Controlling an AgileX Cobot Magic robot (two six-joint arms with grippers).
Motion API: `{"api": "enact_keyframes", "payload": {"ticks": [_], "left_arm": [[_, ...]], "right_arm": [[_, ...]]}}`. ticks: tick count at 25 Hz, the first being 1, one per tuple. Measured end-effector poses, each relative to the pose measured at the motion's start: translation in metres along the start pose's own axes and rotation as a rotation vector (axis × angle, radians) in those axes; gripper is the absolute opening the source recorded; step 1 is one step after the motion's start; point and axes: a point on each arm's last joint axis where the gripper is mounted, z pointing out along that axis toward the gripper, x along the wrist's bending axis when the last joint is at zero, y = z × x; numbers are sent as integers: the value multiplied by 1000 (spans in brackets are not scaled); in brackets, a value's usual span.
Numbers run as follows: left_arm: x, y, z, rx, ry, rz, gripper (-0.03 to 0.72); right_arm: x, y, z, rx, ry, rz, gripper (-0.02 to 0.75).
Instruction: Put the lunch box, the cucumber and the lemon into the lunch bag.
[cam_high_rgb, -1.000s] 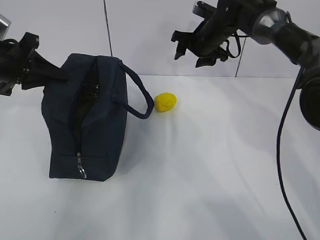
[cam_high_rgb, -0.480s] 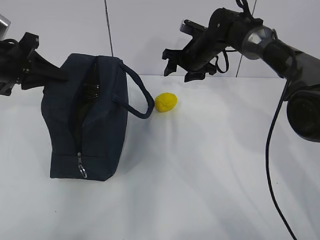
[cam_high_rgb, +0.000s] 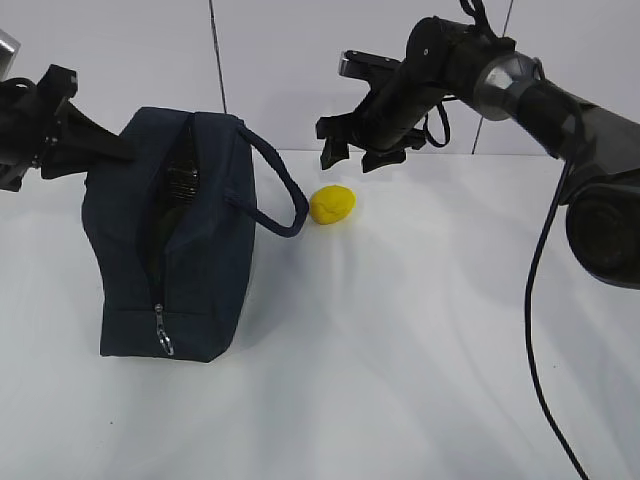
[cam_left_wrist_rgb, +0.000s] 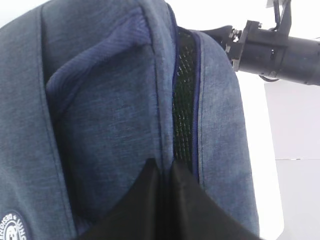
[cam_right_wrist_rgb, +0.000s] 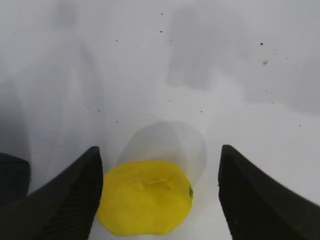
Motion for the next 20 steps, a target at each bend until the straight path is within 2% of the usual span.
{"api": "enact_keyframes", "payload": {"ticks": [20], "left_arm": [[0,0,0,0,0,-1,8]], "right_arm": [[11,-9,6,71,-6,-94,561]]}}
